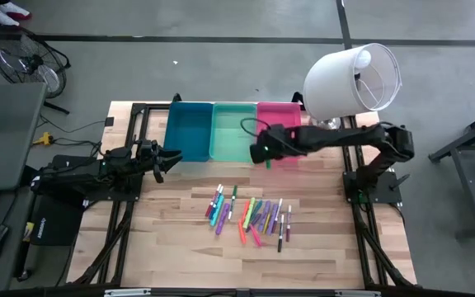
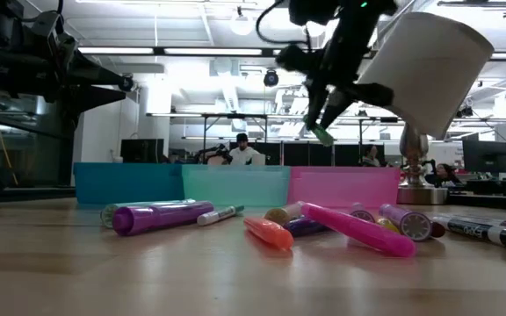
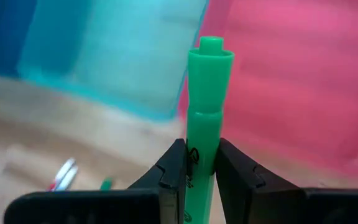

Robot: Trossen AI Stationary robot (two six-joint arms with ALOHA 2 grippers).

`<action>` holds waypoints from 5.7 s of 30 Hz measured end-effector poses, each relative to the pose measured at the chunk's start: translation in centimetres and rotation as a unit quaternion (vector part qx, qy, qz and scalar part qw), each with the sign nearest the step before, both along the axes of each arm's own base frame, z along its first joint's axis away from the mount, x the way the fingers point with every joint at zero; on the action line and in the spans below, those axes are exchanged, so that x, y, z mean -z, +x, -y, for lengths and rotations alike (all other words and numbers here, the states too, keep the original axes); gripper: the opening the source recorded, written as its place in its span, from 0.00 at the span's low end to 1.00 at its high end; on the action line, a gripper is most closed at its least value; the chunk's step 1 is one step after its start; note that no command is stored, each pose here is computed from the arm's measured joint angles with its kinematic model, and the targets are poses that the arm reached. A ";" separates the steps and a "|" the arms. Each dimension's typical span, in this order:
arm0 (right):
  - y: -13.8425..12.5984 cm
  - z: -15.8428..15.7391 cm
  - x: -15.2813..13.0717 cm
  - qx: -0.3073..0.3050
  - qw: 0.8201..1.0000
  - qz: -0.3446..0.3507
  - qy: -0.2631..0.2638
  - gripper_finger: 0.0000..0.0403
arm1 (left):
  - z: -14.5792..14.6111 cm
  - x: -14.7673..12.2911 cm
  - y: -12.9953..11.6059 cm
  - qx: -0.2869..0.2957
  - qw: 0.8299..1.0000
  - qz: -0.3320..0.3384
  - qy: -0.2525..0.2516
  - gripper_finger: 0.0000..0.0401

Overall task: Pick & Place Markers
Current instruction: Put the green highlighter pen into the pink bin, then put the right purple highlighter pen into the pink bin

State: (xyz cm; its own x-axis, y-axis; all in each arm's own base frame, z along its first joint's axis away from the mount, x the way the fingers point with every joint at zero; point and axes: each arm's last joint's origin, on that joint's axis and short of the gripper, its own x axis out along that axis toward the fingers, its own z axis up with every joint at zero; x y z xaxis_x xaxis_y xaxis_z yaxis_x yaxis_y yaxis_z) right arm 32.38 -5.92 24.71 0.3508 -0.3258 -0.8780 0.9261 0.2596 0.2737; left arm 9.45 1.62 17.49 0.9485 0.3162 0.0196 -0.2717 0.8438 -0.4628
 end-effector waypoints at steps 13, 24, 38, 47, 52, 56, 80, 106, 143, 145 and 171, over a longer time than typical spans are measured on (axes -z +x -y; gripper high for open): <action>1.1 6.8 3.5 0.041 0.997 -0.071 0.000 0.14 | 0.0 0.0 0.0 0.000 1.000 0.000 0.000 0.37; 1.6 7.7 5.2 0.044 0.996 -0.076 0.014 0.21 | 0.0 0.0 0.0 0.000 1.000 0.000 0.000 0.37; 1.7 7.4 4.8 0.037 0.997 -0.073 0.000 0.42 | 0.0 0.0 0.0 0.000 1.000 0.000 0.000 0.37; 1.0 4.9 1.5 0.030 0.998 -0.048 -0.034 0.55 | 0.0 0.0 0.0 0.000 1.000 0.000 0.000 0.37; 1.0 1.8 0.5 -0.026 0.999 -0.045 -0.012 0.56 | 0.0 0.0 0.0 0.000 1.000 0.000 0.000 0.37; 0.5 -1.0 0.3 -0.053 0.996 -0.066 0.016 0.56 | 0.0 0.0 0.0 0.000 1.000 0.000 0.000 0.37; -3.1 -15.0 2.7 -0.063 0.986 -0.115 0.101 0.56 | 0.0 0.0 0.0 0.000 1.000 0.000 0.000 0.37; 1.0 -17.4 8.0 0.050 0.972 -0.054 0.221 0.55 | 0.0 0.0 0.0 0.000 1.000 0.000 0.000 0.37; 0.8 -16.9 9.8 0.093 0.961 -0.112 0.233 0.50 | 0.0 0.0 0.0 0.000 1.000 0.000 0.000 0.37; 0.7 -17.1 10.0 0.092 0.962 -0.119 0.230 0.50 | 0.0 0.0 0.0 0.000 1.000 0.000 0.000 0.37; 0.4 -17.2 10.0 0.066 0.962 -0.136 0.228 0.50 | 0.0 0.0 0.0 0.000 1.000 0.000 0.000 0.37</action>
